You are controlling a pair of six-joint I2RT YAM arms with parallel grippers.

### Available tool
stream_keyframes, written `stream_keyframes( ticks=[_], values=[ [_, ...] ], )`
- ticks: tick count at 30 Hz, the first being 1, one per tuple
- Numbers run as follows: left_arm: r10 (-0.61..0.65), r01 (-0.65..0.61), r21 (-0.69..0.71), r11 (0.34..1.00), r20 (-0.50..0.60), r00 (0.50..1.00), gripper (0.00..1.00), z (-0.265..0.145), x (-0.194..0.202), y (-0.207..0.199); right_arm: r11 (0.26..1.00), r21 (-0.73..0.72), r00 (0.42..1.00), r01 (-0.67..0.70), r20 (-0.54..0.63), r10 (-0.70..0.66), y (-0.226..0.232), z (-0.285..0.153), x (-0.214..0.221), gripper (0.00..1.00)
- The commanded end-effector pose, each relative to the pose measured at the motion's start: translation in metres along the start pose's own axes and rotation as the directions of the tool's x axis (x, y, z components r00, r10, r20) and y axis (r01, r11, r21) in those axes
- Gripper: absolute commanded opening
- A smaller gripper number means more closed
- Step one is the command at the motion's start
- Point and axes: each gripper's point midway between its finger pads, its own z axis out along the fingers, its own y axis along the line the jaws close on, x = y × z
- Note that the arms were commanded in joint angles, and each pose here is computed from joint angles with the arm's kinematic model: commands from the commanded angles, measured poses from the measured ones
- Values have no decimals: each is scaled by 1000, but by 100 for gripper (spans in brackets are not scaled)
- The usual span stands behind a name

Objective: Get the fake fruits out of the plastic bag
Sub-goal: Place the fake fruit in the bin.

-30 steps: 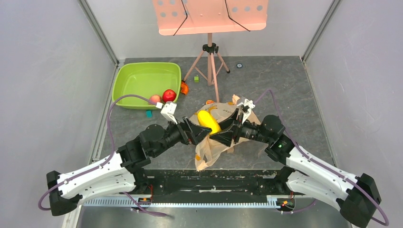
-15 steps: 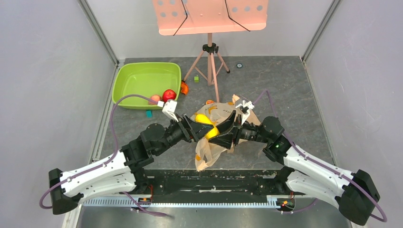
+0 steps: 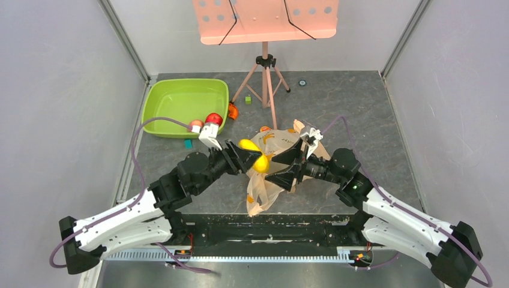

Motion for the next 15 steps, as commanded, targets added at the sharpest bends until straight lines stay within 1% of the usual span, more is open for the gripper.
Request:
stream_keyframes(
  ticks=[1,2,5,9,13,15],
  values=[
    [128,-89,-247,965,147,981,25,-5,-56,46,975,211,995,68,55,-81,-26,-12,-25,96],
    [137,-82,-300,950,166,977,25,-5,-67,62,965,253,995,66,53,-82,-32,-16,-25,96],
    [137,-51,-397,916,190,972,25,-3,-92,102,931,359,995,63,45,-85,-48,-29,-22,97],
    [175,-9,-561,828,243,954,26,-1,-132,162,896,440,998,59,1,-66,-63,-40,-8,97],
    [160,68,-629,774,298,941,28,9,-172,206,887,459,998,54,-32,-45,-68,-46,6,97],
    [140,113,-635,764,335,932,29,15,-193,224,879,474,998,55,-37,-43,-71,-50,9,97]
  ],
)
